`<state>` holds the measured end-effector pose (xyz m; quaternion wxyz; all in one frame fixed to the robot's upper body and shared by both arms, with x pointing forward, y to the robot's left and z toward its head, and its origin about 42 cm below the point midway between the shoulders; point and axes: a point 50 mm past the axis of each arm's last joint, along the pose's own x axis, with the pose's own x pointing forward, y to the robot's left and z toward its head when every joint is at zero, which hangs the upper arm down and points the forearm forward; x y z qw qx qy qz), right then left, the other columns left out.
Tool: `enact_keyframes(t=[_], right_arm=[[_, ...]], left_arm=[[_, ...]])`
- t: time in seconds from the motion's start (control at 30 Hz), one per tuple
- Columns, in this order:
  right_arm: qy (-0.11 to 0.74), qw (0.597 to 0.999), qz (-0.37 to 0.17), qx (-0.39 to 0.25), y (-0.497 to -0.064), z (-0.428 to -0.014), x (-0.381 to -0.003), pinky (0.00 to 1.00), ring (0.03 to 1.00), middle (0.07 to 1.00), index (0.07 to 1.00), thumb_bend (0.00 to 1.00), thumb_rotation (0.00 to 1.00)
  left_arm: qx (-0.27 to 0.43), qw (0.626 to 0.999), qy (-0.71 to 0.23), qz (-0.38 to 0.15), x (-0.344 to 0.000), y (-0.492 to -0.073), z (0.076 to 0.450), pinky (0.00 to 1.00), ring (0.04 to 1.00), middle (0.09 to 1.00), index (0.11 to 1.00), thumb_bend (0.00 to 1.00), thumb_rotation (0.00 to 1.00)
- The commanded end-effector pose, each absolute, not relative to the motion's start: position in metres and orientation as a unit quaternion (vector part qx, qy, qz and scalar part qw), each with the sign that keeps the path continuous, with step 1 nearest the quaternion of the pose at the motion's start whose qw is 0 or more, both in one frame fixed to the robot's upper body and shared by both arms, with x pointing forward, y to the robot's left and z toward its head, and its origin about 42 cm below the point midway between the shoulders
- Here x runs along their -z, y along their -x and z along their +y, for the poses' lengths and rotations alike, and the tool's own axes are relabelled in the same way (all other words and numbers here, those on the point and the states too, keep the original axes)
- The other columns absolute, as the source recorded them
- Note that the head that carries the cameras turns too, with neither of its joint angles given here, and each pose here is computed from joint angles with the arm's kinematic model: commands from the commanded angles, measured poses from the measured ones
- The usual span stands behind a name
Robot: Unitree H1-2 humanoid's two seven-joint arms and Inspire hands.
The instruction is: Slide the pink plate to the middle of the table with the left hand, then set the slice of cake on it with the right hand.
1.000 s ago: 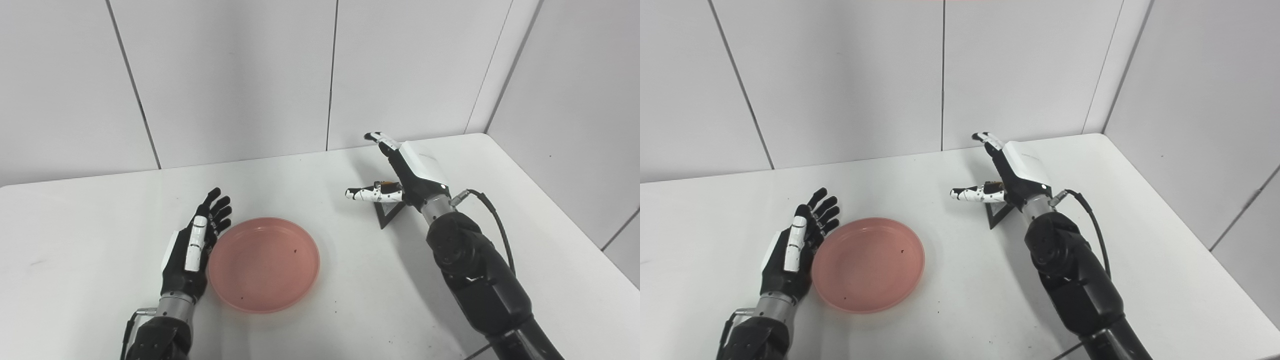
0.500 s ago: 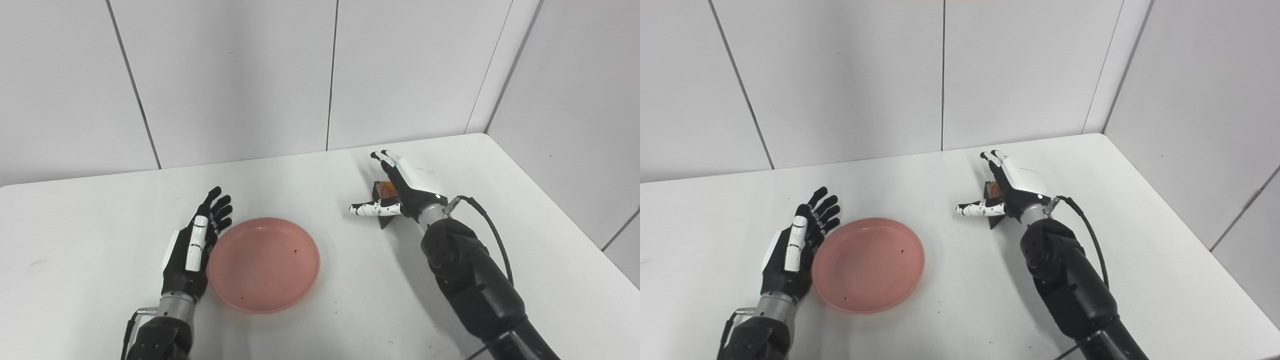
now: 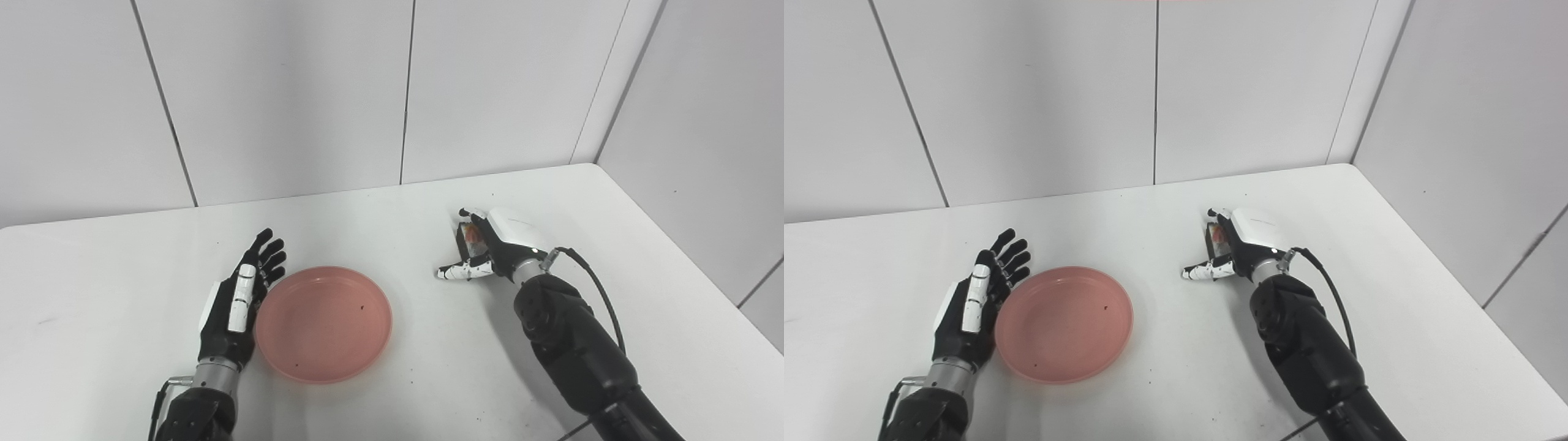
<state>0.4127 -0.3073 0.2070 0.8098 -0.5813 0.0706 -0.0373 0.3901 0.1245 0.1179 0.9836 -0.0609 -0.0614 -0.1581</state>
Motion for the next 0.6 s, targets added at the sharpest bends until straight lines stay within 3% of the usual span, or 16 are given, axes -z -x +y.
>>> enact_keyframes(t=[0.0, 0.13, 0.17, 0.23, 0.27, 0.3, 0.43, 0.57], right_arm=[[0.598, 0.797, 0.042, 0.074, -0.4238, -0.3109, -0.2338, 0.77, 0.872, 0.871, 0.826, 0.75, 0.41], [0.598, 0.796, 0.053, 0.075, -0.4261, -0.3115, -0.2335, 0.69, 0.785, 0.811, 0.772, 0.71, 0.34], [0.593, 0.800, 0.055, 0.074, -0.4269, -0.3118, -0.2338, 0.50, 0.631, 0.731, 0.752, 0.64, 0.23], [0.571, 0.816, 0.043, 0.077, -0.4259, -0.3110, -0.2354, 0.27, 0.376, 0.551, 0.693, 0.57, 0.06], [0.558, 0.826, 0.031, 0.080, -0.4246, -0.3106, -0.2359, 0.24, 0.340, 0.524, 0.684, 0.57, 0.04], [0.549, 0.832, 0.023, 0.083, -0.4238, -0.3104, -0.2362, 0.19, 0.273, 0.487, 0.541, 0.53, 0.01], [0.515, 0.850, -0.016, 0.112, -0.4232, -0.3104, -0.2360, 0.14, 0.224, 0.420, 0.486, 0.52, 0.00], [0.504, 0.851, -0.052, 0.140, -0.4258, -0.3103, -0.2340, 0.12, 0.191, 0.431, 0.475, 0.52, 0.00]], left_arm=[[0.152, 0.986, 0.075, -0.004, -0.0780, -0.3660, 0.1265, 0.90, 0.902, 0.901, 0.889, 0.61, 1.00], [0.150, 0.986, 0.071, -0.004, -0.0778, -0.3658, 0.1263, 0.89, 0.896, 0.896, 0.885, 0.61, 1.00], [0.151, 0.986, 0.073, -0.004, -0.0780, -0.3658, 0.1263, 0.89, 0.901, 0.900, 0.888, 0.61, 1.00], [0.151, 0.986, 0.074, -0.003, -0.0785, -0.3658, 0.1261, 0.90, 0.904, 0.902, 0.890, 0.61, 1.00], [0.151, 0.986, 0.074, -0.003, -0.0787, -0.3659, 0.1261, 0.90, 0.904, 0.902, 0.890, 0.61, 1.00], [0.152, 0.986, 0.074, -0.004, -0.0789, -0.3659, 0.1261, 0.90, 0.905, 0.902, 0.890, 0.60, 1.00], [0.153, 0.986, 0.068, -0.005, -0.0788, -0.3661, 0.1264, 0.90, 0.905, 0.902, 0.890, 0.61, 1.00], [0.154, 0.986, 0.069, -0.008, -0.0797, -0.3659, 0.1263, 0.90, 0.906, 0.906, 0.896, 0.60, 1.00]])
